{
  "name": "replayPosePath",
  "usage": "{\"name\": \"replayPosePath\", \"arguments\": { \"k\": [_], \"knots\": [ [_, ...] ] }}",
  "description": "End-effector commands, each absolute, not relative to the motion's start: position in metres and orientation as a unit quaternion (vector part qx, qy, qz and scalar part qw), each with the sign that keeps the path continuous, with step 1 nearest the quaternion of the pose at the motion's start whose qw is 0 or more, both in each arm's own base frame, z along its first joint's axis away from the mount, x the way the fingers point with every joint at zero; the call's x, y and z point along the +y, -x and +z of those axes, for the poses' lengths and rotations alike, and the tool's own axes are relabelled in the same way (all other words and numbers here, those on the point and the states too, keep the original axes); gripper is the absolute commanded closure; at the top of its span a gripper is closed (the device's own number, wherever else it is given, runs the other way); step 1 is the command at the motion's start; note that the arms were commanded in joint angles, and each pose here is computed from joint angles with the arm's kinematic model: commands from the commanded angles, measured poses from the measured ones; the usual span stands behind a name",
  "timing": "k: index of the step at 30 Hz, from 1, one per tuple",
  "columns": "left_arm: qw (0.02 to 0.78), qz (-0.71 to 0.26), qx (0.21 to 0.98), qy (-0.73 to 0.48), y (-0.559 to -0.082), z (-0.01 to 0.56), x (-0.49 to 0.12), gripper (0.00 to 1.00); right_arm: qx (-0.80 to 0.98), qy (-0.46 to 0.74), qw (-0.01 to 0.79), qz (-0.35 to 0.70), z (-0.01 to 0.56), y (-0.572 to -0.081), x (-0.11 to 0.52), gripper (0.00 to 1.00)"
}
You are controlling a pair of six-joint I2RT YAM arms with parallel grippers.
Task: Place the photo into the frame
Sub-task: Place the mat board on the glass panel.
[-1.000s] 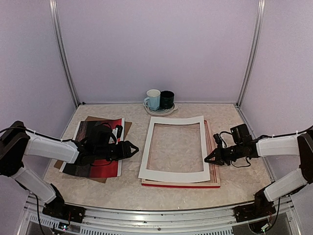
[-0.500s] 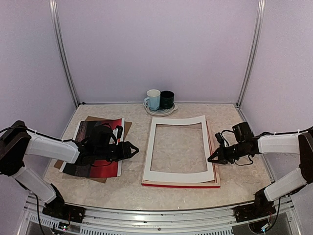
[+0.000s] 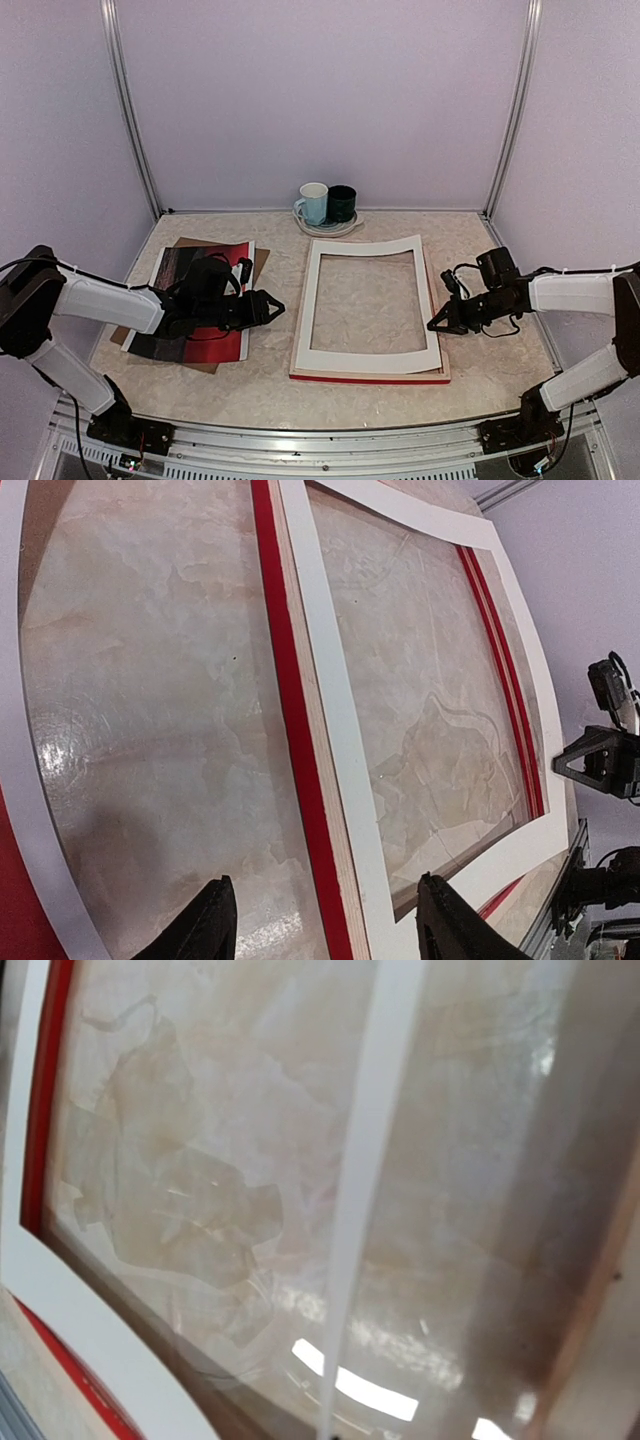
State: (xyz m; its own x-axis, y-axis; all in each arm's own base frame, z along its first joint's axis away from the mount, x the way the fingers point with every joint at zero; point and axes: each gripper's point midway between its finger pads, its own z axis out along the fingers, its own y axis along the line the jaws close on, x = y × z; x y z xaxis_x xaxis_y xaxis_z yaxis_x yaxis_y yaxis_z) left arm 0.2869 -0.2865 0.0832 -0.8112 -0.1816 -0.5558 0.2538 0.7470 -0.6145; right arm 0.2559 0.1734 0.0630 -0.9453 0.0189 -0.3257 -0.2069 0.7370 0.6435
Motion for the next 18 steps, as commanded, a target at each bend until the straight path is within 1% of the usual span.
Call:
{"name": "replayPosePath", "arguments": {
  "k": [1,18],
  "knots": [
    [0.309,-0.363,0.879,-0.028,-0.2862,0.086,-0.2916,0.39,0.92,0.054,0.171,0.348,0.0708,-0.2601,0.1669,1.0],
    [0.31,-0.361,0.879,-0.03,-0.2873,0.0861,-0.2922,0.39,0.921,0.053,0.178,0.342,0.0727,-0.2618,0.1627,1.0]
  ]
}}
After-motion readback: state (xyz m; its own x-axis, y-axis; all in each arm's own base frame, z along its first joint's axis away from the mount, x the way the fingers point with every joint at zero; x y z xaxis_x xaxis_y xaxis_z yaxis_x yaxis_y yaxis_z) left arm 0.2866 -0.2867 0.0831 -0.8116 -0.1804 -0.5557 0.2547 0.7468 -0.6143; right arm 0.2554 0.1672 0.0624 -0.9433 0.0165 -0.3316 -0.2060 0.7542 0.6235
